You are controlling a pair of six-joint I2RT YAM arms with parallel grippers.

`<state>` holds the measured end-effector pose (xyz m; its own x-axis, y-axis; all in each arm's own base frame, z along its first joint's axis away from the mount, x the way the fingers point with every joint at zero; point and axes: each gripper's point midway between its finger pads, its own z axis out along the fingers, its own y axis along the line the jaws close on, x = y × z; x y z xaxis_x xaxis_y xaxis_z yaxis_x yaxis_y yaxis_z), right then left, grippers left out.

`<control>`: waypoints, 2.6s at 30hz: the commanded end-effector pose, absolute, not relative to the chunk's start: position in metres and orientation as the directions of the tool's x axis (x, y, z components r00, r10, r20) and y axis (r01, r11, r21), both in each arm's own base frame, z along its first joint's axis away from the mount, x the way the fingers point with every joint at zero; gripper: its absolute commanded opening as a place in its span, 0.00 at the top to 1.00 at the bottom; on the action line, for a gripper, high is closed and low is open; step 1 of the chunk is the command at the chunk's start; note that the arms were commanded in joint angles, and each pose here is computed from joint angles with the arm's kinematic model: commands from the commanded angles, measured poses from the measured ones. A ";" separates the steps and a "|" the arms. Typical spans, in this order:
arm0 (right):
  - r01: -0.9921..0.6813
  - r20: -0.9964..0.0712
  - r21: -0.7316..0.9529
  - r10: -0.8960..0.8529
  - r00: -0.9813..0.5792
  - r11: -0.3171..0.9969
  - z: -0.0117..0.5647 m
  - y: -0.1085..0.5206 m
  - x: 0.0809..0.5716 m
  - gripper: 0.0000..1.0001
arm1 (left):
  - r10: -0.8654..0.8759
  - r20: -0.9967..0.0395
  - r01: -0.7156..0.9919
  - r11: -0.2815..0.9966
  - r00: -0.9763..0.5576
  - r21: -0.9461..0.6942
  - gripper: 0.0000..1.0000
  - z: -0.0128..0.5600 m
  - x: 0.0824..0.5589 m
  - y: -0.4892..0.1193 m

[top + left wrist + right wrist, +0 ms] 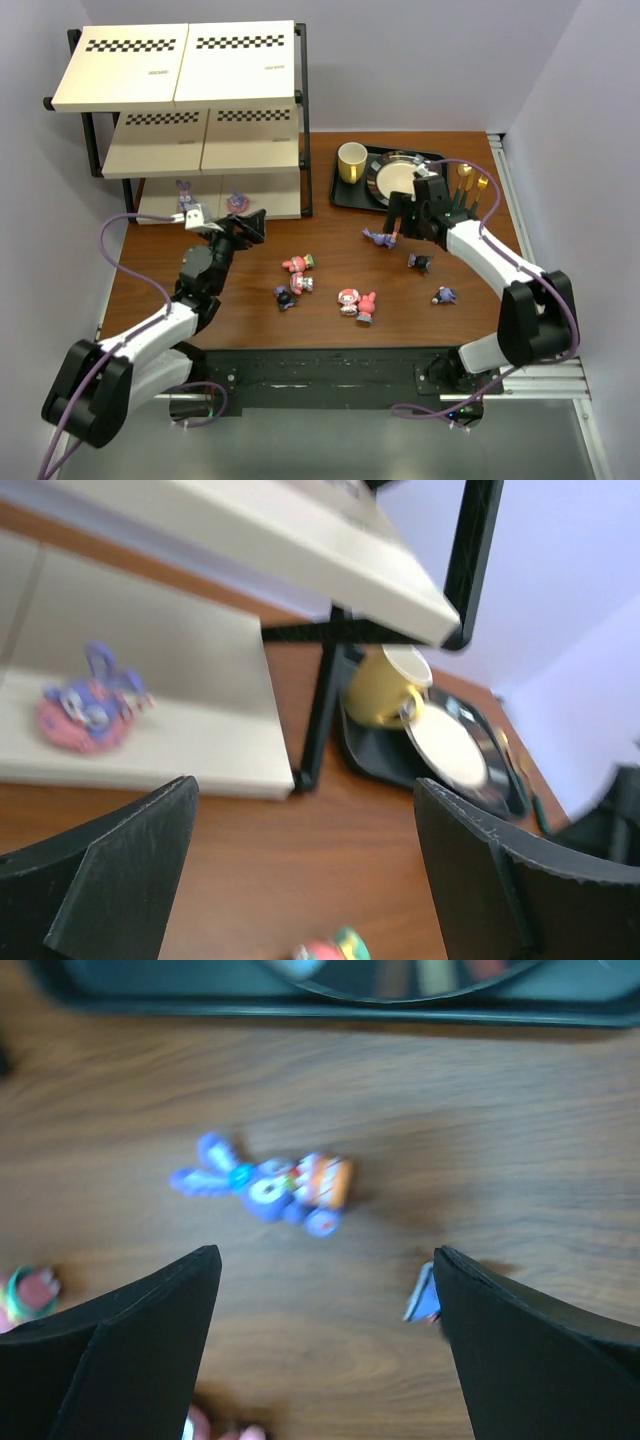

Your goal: Place and organize the plastic toys onto the shelf

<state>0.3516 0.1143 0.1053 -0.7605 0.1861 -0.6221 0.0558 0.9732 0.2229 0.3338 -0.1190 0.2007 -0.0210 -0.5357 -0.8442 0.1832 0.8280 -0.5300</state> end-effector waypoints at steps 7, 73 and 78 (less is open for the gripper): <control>0.267 -0.513 0.270 0.372 -0.773 0.925 0.090 0.107 0.395 0.13 | -0.505 -0.723 0.102 0.784 -0.471 -0.613 0.07 0.127 0.275 -0.150; 0.037 -0.687 0.618 0.563 -0.459 0.785 0.136 0.206 0.271 0.92 | -0.511 -0.508 0.183 0.556 -0.694 -0.810 1.00 0.163 0.263 -0.359; -0.043 -0.717 0.584 0.491 -0.495 0.811 0.142 0.216 0.269 0.42 | -0.395 -0.689 0.338 0.656 -0.608 -0.675 1.00 0.169 0.269 -0.349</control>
<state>0.2674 0.2019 0.1239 -0.4957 0.5293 -0.6886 0.0558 0.8106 0.5829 0.2590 -0.3434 0.1300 -0.7199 -0.4690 -0.5116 0.1280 0.6348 -0.7620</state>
